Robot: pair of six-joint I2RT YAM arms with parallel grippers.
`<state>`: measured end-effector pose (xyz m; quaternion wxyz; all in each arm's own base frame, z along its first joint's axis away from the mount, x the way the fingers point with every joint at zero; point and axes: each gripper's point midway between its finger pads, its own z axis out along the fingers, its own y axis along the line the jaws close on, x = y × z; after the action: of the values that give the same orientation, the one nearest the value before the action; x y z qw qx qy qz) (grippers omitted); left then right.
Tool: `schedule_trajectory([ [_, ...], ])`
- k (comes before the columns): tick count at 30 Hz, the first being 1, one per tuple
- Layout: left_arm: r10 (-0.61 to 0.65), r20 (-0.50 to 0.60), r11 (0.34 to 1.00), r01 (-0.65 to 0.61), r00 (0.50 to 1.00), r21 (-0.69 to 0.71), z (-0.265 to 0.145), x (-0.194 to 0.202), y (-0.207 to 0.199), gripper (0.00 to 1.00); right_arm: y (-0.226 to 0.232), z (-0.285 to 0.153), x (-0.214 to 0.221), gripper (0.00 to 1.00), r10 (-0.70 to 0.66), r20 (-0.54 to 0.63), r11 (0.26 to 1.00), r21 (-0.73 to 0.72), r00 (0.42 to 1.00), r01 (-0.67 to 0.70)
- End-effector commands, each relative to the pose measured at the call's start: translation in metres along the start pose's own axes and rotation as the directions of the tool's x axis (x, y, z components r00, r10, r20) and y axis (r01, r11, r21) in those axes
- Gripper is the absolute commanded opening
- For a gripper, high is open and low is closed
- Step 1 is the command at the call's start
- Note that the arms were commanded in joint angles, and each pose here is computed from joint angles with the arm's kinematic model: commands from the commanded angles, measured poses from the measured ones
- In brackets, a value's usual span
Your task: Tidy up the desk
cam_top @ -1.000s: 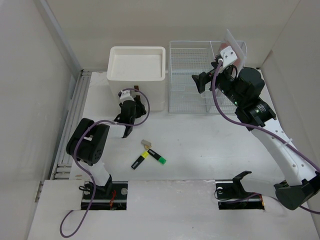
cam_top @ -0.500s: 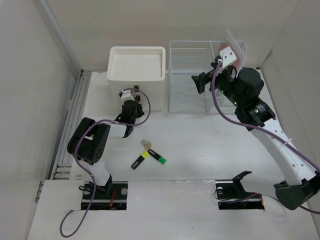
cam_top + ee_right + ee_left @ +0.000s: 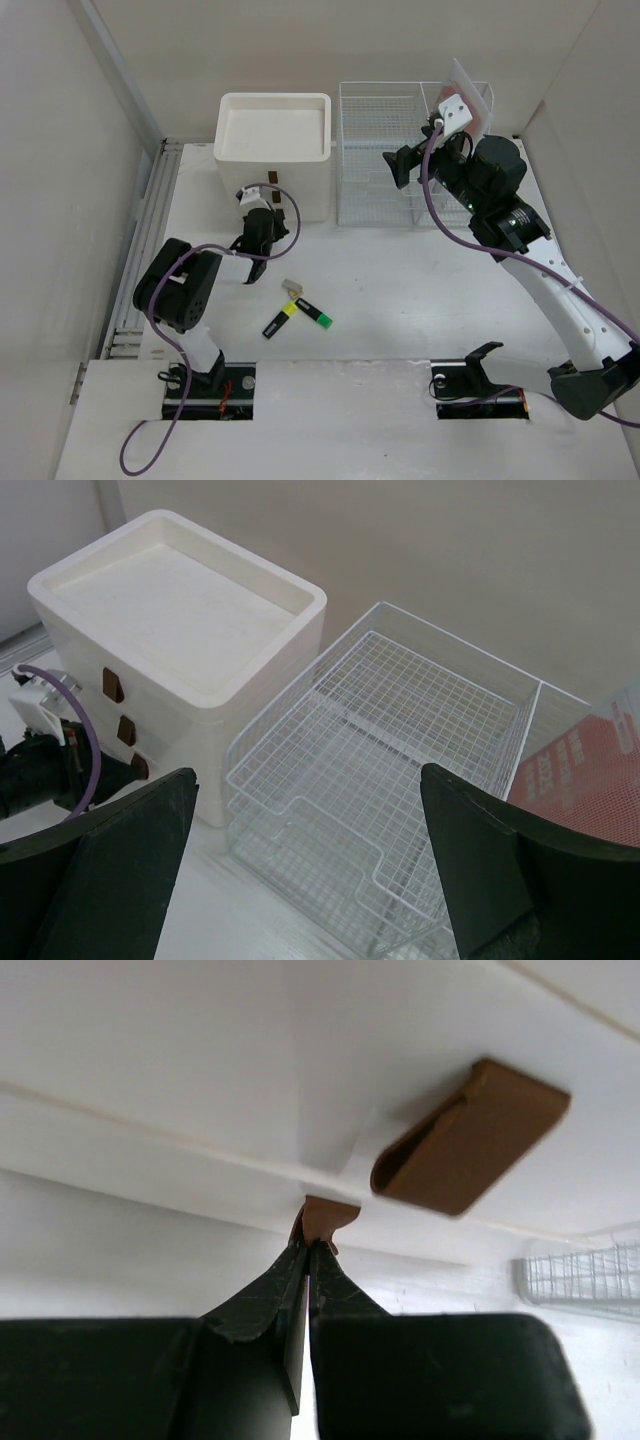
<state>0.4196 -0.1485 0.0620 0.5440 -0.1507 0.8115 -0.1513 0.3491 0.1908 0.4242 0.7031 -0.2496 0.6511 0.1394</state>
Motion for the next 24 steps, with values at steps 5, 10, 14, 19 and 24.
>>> schedule_trajectory([
  [5, -0.027, -0.005, 0.999, 0.027, 1.0, 0.034, -0.031, 0.013, -0.001, 0.0, -0.003, 0.0, -0.019, 0.98, -0.002, 0.067, 1.0, 0.007, 0.998, 0.001],
  [10, -0.046, 0.009, 0.998, 0.046, 0.999, 0.032, -0.047, 0.019, 0.004, 0.0, -0.002, 0.0, -0.019, 0.98, -0.002, 0.068, 1.0, -0.002, 0.998, 0.002],
  [14, -0.052, -0.007, 0.998, 0.052, 0.999, 0.042, -0.057, 0.03, 0.003, 0.0, -0.002, 0.0, -0.019, 0.98, -0.002, 0.068, 1.0, -0.002, 0.998, 0.002],
  [19, -0.057, -0.005, 0.997, 0.057, 0.998, 0.055, -0.067, 0.032, 0.002, 0.0, -0.002, 0.0, -0.019, 0.98, -0.002, 0.068, 1.0, -0.002, 0.998, 0.002],
  [24, -0.072, 0.002, 0.996, 0.071, 0.997, 0.059, -0.077, 0.034, 0.002, 0.0, 0.0, 0.0, -0.019, 0.98, -0.002, 0.07, 1.0, -0.011, 0.998, 0.002],
])
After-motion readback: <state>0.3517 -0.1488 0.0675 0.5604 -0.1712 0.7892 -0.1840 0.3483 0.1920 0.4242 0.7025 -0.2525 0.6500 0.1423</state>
